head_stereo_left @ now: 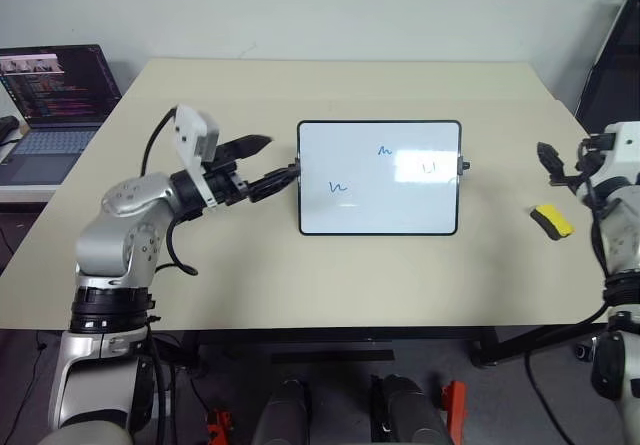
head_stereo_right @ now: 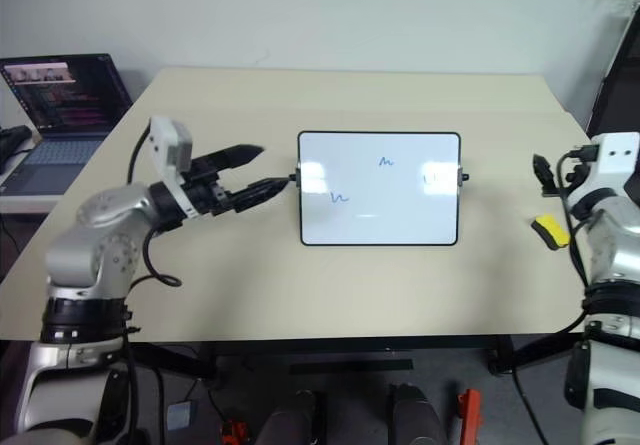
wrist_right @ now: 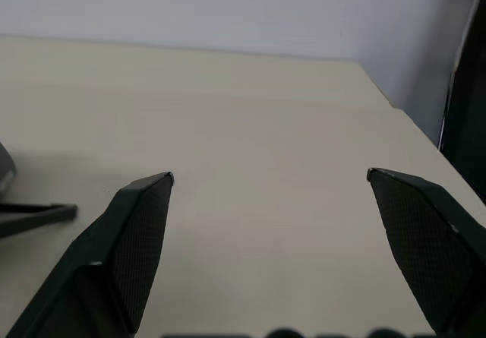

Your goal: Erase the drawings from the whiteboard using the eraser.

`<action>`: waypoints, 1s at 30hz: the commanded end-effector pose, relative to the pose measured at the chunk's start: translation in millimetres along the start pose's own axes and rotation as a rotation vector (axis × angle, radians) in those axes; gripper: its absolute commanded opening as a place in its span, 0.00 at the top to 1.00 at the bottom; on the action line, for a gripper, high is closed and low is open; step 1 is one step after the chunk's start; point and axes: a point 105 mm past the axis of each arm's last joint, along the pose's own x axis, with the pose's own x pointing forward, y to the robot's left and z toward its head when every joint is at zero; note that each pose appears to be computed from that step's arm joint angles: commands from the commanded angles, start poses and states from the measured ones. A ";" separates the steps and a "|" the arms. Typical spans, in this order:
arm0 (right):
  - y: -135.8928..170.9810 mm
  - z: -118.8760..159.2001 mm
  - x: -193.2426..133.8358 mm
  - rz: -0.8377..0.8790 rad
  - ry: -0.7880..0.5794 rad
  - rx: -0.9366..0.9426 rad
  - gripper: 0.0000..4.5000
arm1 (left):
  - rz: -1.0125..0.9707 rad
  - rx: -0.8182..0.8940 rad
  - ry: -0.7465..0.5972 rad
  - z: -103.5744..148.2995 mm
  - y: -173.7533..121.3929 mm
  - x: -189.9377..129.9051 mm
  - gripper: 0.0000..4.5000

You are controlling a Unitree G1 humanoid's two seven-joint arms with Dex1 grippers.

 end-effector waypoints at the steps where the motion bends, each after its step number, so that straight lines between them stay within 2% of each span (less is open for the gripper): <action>1: -17.8 15.1 -6.4 0.000 0.011 -0.011 0.00 | -0.188 -0.054 -0.074 7.2 -37.8 39.4 0.00; 2: -19.1 14.3 -7.5 0.012 0.020 -0.010 0.00 | -0.213 -0.079 -0.085 5.3 -43.0 47.6 0.00; 4: -24.4 0.9 -11.8 0.035 0.103 -0.055 0.00 | -0.289 -0.071 -0.013 -21.6 -61.7 75.6 0.00; 6: -23.0 -8.3 -15.5 0.092 0.157 -0.087 0.00 | -0.310 -0.070 0.019 -37.8 -71.0 94.8 0.00; 10: -19.0 -21.7 -20.6 0.182 0.241 -0.104 0.00 | -0.273 -0.034 0.047 -54.1 -73.6 118.2 0.00; 15: -8.7 -44.5 -23.2 0.267 0.357 -0.110 0.00 | -0.273 0.054 0.117 -82.5 -90.1 140.4 0.00; 20: -5.2 -53.2 -20.5 0.287 0.394 -0.061 0.00 | -0.278 0.100 0.103 -85.8 -102.2 148.8 0.00; 30: -8.1 -70.4 -19.6 0.270 0.467 -0.059 0.00 | -0.255 0.126 0.099 -86.1 -101.9 144.9 0.00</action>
